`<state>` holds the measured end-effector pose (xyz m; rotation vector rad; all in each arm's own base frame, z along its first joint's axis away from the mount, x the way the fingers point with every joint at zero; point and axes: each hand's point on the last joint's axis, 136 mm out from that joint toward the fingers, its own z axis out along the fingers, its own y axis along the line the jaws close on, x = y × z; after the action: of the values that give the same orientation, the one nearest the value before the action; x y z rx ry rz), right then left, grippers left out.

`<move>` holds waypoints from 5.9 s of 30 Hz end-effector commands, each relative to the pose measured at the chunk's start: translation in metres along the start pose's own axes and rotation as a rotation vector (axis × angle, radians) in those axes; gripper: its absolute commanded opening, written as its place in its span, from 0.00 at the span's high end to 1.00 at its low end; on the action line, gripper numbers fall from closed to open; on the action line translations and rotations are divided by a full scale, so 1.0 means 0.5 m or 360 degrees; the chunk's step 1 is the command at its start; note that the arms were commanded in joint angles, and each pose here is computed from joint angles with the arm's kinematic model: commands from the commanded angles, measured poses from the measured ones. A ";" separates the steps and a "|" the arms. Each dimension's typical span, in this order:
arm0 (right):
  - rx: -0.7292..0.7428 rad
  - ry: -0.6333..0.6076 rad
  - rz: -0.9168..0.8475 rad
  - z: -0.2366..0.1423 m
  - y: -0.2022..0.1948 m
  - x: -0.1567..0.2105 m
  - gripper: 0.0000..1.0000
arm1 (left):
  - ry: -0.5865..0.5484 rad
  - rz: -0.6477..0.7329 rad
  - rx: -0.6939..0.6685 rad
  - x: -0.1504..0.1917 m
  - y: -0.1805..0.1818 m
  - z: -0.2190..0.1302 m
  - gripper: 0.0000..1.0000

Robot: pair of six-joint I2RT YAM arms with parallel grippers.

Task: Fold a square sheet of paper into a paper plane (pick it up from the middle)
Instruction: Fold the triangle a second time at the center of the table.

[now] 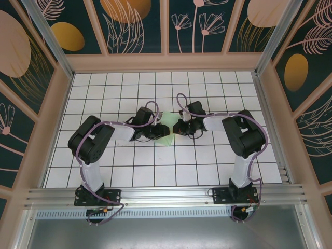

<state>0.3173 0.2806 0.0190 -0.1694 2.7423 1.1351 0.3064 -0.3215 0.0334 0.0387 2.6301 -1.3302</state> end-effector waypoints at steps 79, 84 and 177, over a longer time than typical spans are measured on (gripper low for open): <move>0.0481 0.0124 0.0006 0.024 -0.094 0.042 0.91 | -0.0152 -0.0064 -0.0341 -0.054 0.056 0.000 0.79; 0.0557 0.0159 -0.0017 0.033 -0.107 0.059 0.91 | -0.0146 -0.0101 -0.0417 -0.046 0.084 0.002 0.79; 0.0416 0.0096 -0.0067 0.014 -0.084 0.027 0.93 | -0.0198 -0.0130 -0.0653 -0.043 0.160 -0.014 0.93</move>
<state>0.3193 0.2855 0.0148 -0.2841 2.8028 0.8761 0.3486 -0.2917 0.0137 -0.1335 2.6520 -0.9396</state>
